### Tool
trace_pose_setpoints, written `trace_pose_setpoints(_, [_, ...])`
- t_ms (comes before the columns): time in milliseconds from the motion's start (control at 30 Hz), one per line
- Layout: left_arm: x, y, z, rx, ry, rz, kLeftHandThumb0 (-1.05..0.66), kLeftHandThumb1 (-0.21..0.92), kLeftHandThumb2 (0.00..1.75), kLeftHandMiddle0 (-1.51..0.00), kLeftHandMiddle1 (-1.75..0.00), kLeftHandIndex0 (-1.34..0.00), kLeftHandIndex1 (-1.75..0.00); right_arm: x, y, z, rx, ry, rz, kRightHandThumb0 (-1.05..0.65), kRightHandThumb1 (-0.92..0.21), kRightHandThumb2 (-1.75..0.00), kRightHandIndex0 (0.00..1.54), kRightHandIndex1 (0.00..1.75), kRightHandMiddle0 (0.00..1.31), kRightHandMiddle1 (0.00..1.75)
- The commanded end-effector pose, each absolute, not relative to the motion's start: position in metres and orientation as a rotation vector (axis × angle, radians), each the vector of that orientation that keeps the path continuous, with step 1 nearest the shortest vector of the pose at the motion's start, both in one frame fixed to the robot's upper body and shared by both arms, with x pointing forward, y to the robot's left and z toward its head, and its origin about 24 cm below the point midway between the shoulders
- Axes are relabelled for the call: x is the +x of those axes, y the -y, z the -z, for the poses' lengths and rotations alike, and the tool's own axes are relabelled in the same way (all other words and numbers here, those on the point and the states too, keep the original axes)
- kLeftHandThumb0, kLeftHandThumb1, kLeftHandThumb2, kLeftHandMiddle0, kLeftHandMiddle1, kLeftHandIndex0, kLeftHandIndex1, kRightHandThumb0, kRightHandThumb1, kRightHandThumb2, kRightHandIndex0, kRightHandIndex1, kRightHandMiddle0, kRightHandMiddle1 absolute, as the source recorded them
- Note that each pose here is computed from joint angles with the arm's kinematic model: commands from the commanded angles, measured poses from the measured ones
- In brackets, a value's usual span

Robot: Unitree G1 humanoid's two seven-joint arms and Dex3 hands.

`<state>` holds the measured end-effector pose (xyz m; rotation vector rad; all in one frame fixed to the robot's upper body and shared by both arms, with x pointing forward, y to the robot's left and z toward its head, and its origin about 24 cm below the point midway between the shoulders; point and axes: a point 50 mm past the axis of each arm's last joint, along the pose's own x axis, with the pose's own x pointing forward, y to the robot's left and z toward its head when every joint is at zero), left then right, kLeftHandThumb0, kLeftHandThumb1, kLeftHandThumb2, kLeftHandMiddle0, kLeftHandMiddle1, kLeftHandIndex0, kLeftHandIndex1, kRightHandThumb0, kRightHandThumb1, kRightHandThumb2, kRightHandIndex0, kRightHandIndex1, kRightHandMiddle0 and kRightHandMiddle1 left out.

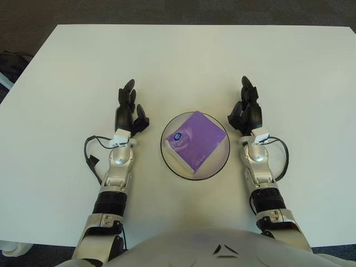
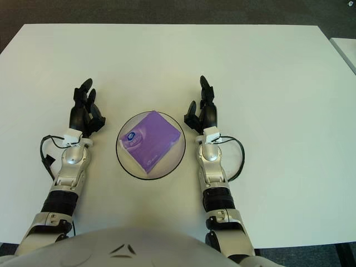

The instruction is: Put the tissue paper into the plate.

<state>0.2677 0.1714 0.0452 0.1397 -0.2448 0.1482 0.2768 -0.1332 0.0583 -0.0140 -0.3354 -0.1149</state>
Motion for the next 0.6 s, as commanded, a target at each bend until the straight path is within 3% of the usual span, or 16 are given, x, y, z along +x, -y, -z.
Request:
trace_pose_setpoints(0, [0.2363, -0.1731, 0.0096, 0.146, -0.016, -0.151, -0.8, 0.92, 0.98, -0.32, -0.01, 0.0, -0.56, 0.2614, 0.1369, -0.03, -0.04, 0.218, 0.142, -0.66, -0.92, -0.89, 0.2, 0.02, 0.0, 0.43])
trace_pose_setpoints(567, [0.238, -0.1733, 0.009, 0.154, -0.016, -0.145, -0.79, 0.92, 0.97, -0.32, 0.0, 0.0, -0.55, 0.2559, 0.1387, -0.0264, -0.047, 0.206, 0.164, -0.63, -0.92, -0.85, 0.23, 0.02, 0.0, 0.53])
